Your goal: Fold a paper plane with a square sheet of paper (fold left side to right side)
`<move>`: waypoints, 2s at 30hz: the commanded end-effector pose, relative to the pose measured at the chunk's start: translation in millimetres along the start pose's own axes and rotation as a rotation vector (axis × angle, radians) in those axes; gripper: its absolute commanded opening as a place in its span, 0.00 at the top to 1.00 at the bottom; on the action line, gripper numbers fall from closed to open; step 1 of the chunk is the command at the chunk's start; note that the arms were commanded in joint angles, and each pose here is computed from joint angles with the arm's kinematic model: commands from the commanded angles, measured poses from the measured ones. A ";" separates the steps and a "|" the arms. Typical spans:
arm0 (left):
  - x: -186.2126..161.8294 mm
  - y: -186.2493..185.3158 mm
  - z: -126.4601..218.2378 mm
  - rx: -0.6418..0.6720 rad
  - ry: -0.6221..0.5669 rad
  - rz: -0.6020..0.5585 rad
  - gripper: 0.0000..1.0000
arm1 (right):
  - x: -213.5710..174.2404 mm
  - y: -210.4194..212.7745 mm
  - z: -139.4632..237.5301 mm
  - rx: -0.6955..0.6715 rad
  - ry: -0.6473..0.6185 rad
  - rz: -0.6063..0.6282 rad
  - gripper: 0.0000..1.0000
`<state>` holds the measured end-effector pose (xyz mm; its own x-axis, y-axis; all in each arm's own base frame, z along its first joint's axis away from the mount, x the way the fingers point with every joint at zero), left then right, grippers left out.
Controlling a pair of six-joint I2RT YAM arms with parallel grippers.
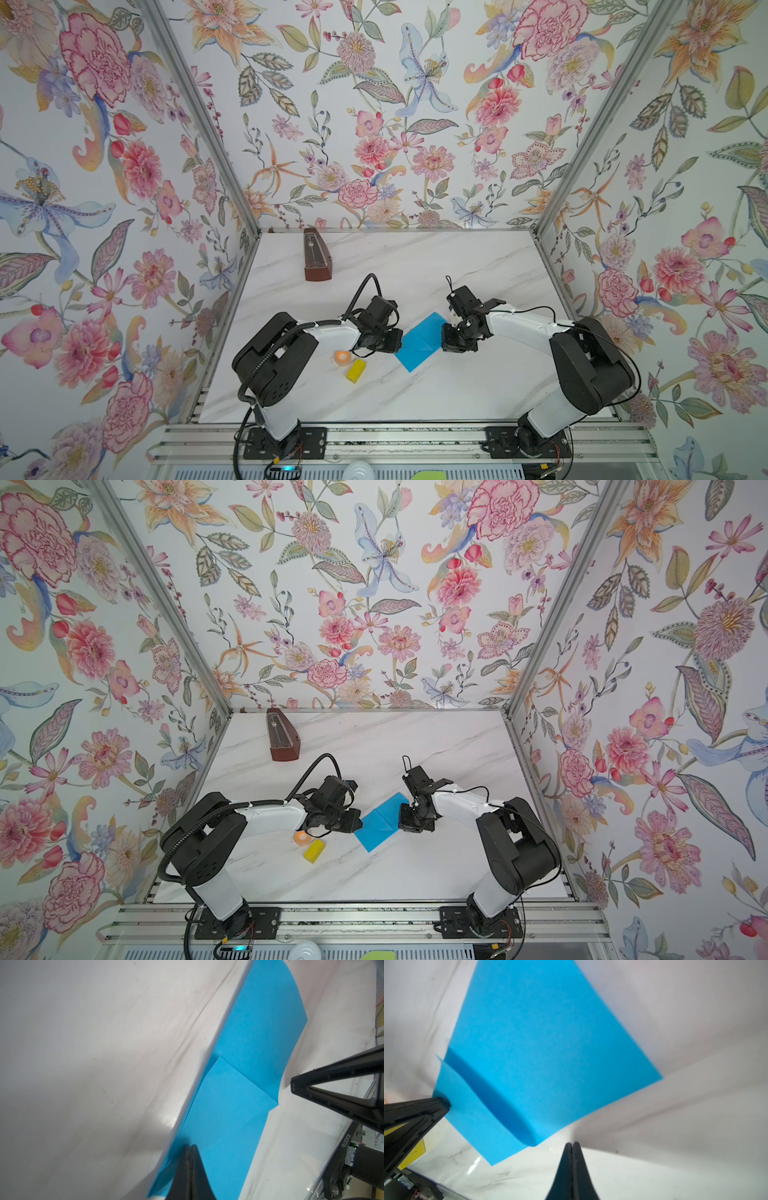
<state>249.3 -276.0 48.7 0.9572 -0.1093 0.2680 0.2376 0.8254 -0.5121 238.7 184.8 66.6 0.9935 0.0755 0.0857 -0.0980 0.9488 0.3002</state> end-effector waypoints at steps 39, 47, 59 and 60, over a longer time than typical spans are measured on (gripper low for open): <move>-47.5 56.1 -7.3 0.228 0.171 0.086 1.00 | -19.6 23.6 -38.0 -0.128 0.101 -0.014 0.97; -47.9 57.9 -5.8 0.234 0.172 0.089 1.00 | -28.5 -2.6 -31.9 -0.237 0.113 -0.030 0.98; -48.0 58.3 -3.5 0.238 0.167 0.093 1.00 | -41.9 -29.8 -25.0 -0.337 0.126 -0.049 0.99; -48.1 58.2 -3.7 0.237 0.168 0.094 1.00 | -41.3 -29.9 -23.2 -0.340 0.121 -0.049 0.99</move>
<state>249.5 -275.6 48.6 0.9577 -0.1082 0.2665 0.2360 0.8253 -0.5131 230.7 212.0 54.7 0.9948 0.0553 0.0858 -0.0723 0.9749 0.2106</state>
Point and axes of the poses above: each gripper's point midway between its finger pads, its own z axis back along the fingers, its own y axis along the line the jaws close on, x = y × z, the point moved 4 cm from there along z, back along the fingers, and after that the axes turned 6 degrees about z, right-handed, at the moved point
